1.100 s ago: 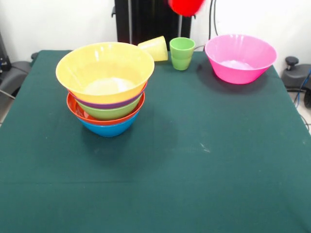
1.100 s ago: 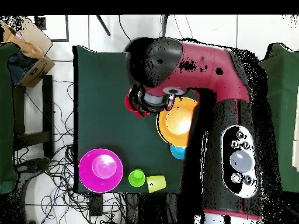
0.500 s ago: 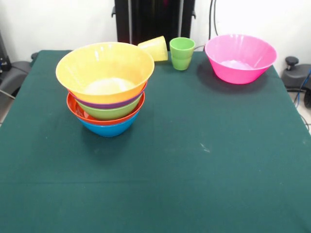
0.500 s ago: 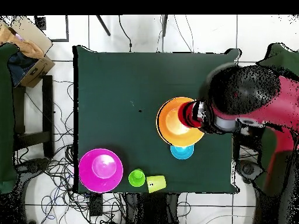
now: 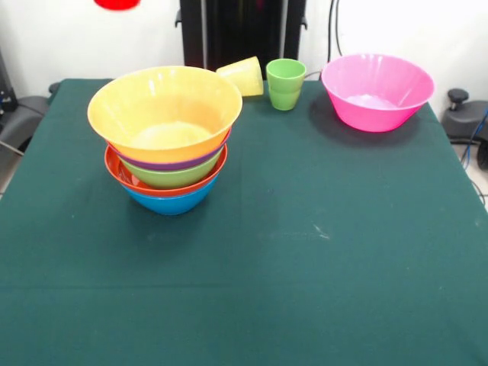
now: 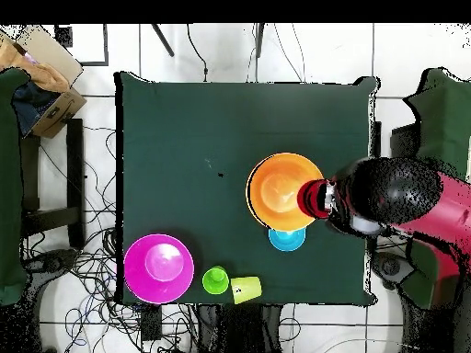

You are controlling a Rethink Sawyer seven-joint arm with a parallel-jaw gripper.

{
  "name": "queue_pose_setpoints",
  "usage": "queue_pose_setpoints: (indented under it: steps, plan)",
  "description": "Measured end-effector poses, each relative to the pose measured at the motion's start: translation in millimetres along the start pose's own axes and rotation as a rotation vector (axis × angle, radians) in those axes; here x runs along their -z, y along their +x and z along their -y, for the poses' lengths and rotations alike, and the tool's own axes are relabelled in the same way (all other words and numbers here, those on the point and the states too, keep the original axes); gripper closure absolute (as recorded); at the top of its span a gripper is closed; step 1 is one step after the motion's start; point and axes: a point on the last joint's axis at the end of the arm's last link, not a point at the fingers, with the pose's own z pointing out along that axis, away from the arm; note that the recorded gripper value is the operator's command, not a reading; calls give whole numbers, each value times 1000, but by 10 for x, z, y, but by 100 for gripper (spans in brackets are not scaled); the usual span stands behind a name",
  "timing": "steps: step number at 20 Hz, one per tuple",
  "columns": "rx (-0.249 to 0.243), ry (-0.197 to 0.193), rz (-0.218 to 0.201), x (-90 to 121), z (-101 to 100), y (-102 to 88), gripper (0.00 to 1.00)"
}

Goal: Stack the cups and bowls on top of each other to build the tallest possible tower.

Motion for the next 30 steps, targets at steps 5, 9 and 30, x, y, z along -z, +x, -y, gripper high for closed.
queue_pose_setpoints:
  steps: [5,9,30]
  plan:
    - [46,3,-14,-309,-154,96,100]
    - [80,5,-32,-389,-254,151,100]
    - [138,-43,89,-814,-120,245,100]
